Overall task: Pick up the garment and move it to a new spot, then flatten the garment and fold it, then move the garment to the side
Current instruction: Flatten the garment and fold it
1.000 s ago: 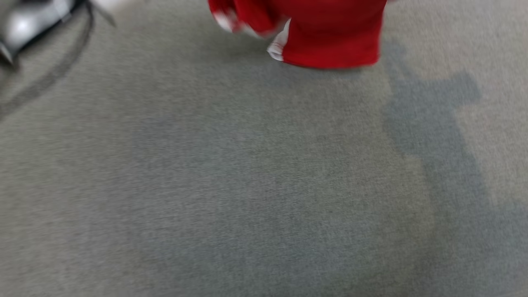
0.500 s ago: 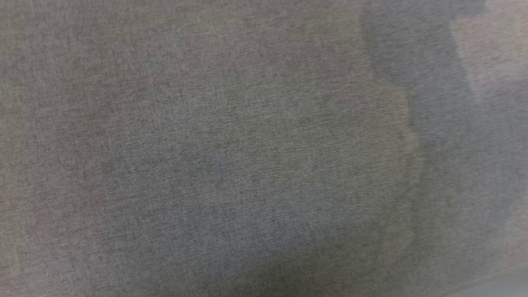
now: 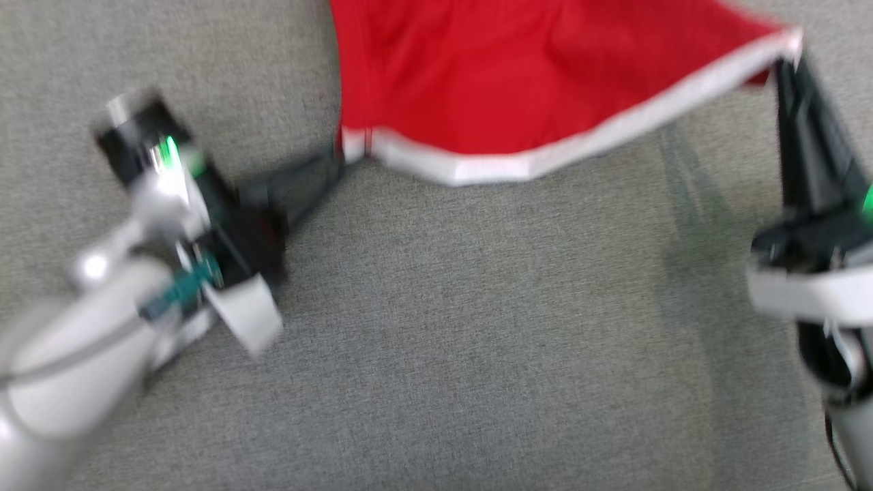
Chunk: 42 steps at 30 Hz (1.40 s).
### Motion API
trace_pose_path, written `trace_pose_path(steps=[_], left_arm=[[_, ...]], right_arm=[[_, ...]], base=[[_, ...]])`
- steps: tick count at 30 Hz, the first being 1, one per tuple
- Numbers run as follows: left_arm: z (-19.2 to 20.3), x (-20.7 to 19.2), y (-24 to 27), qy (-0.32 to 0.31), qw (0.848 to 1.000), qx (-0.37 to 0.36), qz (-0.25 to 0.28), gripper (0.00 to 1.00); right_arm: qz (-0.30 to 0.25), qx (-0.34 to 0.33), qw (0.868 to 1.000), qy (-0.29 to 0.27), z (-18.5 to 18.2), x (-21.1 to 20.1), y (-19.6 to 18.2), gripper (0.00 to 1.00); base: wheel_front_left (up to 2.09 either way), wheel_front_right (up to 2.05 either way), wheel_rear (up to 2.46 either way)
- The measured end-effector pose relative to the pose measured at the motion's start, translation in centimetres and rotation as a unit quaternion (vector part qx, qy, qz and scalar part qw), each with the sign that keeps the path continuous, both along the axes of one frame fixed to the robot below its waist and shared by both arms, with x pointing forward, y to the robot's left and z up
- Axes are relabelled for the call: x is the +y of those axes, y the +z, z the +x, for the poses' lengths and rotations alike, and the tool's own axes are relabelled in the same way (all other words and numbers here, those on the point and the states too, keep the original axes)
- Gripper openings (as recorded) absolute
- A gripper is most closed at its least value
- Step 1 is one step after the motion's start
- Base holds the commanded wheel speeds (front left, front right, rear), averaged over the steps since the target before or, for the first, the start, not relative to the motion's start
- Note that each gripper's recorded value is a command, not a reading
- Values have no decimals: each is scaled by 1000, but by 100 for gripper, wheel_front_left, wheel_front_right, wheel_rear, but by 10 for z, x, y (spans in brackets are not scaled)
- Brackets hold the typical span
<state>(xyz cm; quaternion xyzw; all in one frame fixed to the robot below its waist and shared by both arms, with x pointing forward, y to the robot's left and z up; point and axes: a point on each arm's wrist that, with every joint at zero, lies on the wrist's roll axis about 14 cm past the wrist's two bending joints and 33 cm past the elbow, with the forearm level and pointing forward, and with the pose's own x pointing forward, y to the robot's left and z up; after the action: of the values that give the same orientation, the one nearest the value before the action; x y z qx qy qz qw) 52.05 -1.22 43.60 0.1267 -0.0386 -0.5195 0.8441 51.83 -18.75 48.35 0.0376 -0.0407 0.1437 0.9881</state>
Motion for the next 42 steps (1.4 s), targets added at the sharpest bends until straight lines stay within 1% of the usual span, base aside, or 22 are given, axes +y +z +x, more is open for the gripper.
trace_pose_path(steps=[4, 7, 10, 13, 15, 17, 19, 23, 25, 26, 28, 30, 32, 36, 39, 40, 42], left_arm=[[-74, 16, -47, -18, 995, 88, 43, 0], [-109, 26, -57, -19, 991, 119, 61, 0], [-142, 34, -59, -18, 987, 145, 71, 0], [-165, 42, -54, -11, 985, 155, 78, 0], [-180, 48, -47, -5, 983, 168, 72, 0], [-185, 50, -26, -3, 986, 159, 59, 0], [-187, 51, -12, -1, 987, 151, 50, 0], [-188, 46, 14, 13, 985, 172, -6, 0], [-182, 45, 24, 27, 982, 184, -36, 0], [-179, 44, 27, 31, 981, 187, -42, 0], [-167, 43, 35, 43, 978, 194, -68, 0], [-156, 42, 38, 52, 974, 203, -81, 0], [-145, 40, 38, 66, 967, 224, -103, 0], [-123, 34, 41, 72, 959, 243, -122, 0], [-109, 31, 37, 79, 945, 283, -143, 0], [-105, 30, 35, 81, 937, 303, -152, 0], [-96, 29, 33, 91, 915, 349, -183, 0]], right_arm=[[10, 69, 998, -10, -54, -7, -28, 0], [9, 105, 994, -15, -88, -16, -34, 0], [8, 132, 991, -19, -116, -23, -28, 0], [10, 163, 987, -16, -144, -25, -22, 0], [2, 183, 983, -2, -161, -21, -17, 0], [-1, 198, 980, 10, -178, -17, -7, 0], [-4, 199, 980, 13, -184, -16, 1, 0], [-18, 183, 983, 5, -176, -20, 17, 0], [-35, 184, 982, 0, -170, -25, 17, 0], [-40, 184, 982, -2, -165, -26, 16, 0], [-51, 187, 981, -3, -151, -28, 15, 0], [-70, 192, 979, -1, -136, -33, 12, 0], [-88, 196, 977, 1, -119, -37, 9, 0], [-132, 208, 969, 9, -81, -44, 0, 0], [-146, 214, 966, 26, -51, -39, -5, 0], [-148, 215, 965, 34, -42, -36, -6, 0], [-146, 213, 965, 47, -21, -29, -8, 0]], base=[[0, 0, 0], [0, 0, 0], [0, 0, 0], [0, 0, 0], [0, 0, 0], [0, 0, 0], [0, 0, 0], [0, 0, 0], [0, 0, 0], [0, 0, 0], [0, 0, 0], [0, 0, 0], [0, 0, 0], [0, 0, 0], [0, 0, 0], [0, 0, 0], [0, 0, 0]])
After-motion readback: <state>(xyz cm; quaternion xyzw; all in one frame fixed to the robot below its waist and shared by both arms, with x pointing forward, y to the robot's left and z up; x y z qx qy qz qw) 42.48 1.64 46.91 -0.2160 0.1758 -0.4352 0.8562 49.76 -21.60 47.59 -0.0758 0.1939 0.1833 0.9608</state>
